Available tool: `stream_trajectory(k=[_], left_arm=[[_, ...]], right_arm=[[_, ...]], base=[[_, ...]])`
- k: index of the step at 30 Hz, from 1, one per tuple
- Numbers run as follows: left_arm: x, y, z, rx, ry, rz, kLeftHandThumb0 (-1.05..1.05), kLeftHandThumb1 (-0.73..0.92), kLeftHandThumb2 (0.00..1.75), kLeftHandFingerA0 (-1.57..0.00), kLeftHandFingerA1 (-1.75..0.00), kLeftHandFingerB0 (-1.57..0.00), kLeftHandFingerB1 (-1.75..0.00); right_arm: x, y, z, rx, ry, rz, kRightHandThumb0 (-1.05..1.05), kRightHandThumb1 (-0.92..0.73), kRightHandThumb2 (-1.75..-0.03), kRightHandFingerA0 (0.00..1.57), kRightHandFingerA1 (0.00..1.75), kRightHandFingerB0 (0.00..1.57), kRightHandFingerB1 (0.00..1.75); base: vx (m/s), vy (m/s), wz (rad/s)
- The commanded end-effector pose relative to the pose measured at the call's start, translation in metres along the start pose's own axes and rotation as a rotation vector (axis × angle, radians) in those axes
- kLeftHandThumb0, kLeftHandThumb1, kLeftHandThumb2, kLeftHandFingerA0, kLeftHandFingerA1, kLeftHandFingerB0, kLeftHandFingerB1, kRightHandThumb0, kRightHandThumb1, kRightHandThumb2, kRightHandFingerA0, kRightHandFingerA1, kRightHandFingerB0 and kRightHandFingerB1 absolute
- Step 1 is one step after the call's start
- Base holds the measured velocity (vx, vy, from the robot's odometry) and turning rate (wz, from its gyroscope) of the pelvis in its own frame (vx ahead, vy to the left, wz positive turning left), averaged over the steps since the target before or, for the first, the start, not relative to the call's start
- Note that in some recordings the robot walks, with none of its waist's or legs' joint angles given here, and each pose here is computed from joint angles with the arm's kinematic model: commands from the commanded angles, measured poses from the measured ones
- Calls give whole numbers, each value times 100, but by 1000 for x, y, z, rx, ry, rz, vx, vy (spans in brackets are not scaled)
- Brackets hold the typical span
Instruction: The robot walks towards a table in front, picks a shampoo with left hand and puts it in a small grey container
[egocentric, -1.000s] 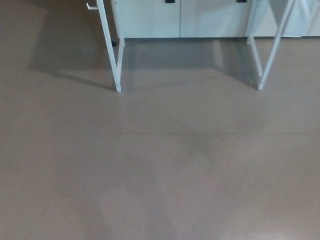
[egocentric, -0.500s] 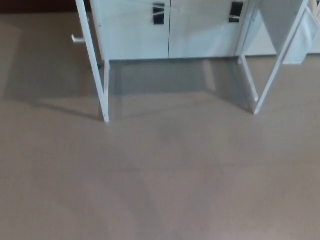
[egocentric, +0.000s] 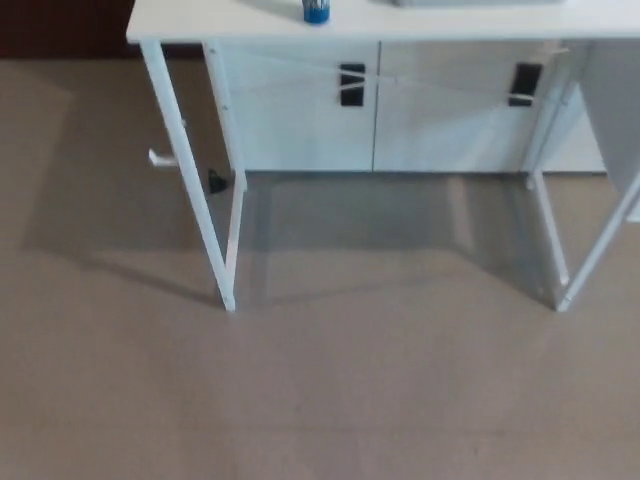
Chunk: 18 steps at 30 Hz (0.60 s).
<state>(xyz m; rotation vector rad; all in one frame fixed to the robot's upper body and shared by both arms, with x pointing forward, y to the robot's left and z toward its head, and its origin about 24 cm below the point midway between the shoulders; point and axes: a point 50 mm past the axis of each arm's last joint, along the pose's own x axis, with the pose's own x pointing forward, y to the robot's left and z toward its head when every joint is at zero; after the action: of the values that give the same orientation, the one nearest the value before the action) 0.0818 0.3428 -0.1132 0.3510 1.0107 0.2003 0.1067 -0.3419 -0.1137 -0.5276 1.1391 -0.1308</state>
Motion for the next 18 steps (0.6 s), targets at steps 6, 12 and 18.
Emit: stream_trajectory(k=[6,12,18], left_arm=[[-1,6,-2,1,17,17,-24,62,58,-65,-59,-44,-40],[-2,6,-4,32,16,10,-25,62,58,-66,-59,-43,-40],[-3,7,-5,24,20,10,-23,61,58,-66,-59,-44,-41]], right_arm=[[-2,1,-10,5,30,9,-26,-66,-59,75,54,52,43],[-3,2,-16,14,43,14,-27,-66,-59,73,52,51,42],[-3,3,-15,11,41,27,-27,-68,-60,72,53,51,42]], base=[[405,-3,-25],[523,214,-28],[329,132,3]])
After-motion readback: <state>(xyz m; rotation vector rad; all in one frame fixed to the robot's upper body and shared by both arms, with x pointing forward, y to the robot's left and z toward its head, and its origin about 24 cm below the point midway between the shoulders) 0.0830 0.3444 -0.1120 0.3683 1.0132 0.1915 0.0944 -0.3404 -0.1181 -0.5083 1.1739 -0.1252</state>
